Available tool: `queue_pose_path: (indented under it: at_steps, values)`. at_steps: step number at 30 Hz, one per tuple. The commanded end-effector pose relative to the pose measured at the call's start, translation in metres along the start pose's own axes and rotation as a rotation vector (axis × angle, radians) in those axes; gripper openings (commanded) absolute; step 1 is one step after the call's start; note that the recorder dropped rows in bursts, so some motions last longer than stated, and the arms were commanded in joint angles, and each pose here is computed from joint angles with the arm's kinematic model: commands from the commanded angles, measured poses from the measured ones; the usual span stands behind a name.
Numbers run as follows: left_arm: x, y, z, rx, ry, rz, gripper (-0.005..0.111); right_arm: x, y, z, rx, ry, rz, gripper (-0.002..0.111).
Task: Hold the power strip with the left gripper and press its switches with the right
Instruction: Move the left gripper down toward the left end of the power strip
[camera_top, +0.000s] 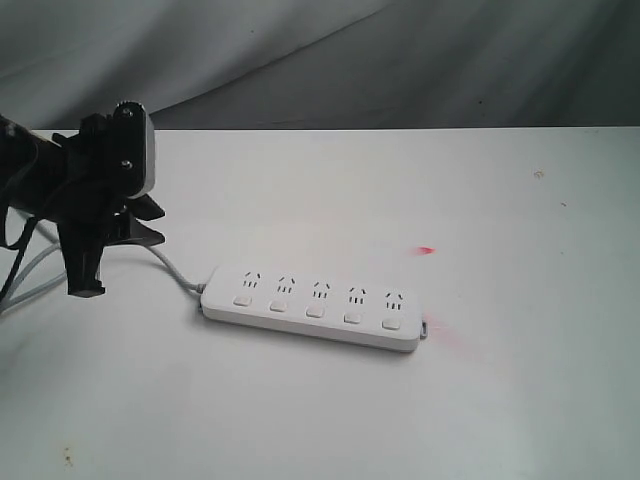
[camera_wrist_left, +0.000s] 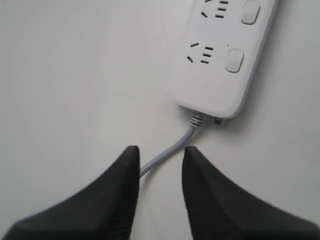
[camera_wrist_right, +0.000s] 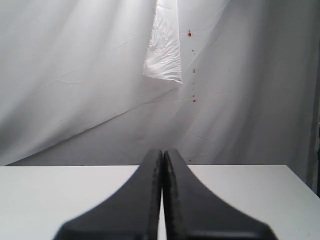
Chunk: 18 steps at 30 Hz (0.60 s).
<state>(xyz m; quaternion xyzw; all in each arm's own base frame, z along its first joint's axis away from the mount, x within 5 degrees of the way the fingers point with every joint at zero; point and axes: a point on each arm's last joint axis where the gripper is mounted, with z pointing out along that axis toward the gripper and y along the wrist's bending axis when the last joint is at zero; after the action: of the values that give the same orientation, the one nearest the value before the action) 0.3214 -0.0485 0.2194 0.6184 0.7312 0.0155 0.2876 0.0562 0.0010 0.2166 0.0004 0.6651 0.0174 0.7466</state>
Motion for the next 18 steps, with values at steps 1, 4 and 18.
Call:
queue_pose_path:
  at_steps: [1, 4, 18]
  values:
    - [-0.007, -0.002, 0.001, 0.034, -0.068, -0.002, 0.057, 0.000, -0.001, 0.000, 0.010, -0.010, 0.000, 0.000]
    - [-0.011, -0.002, 0.004, 0.040, -0.112, -0.028, 0.071, 0.000, -0.001, 0.000, 0.010, -0.010, 0.000, 0.000]
    - [-0.007, -0.013, 0.040, 0.196, -0.210, -0.046, 0.074, 0.000, -0.001, 0.000, 0.010, -0.010, 0.000, 0.000]
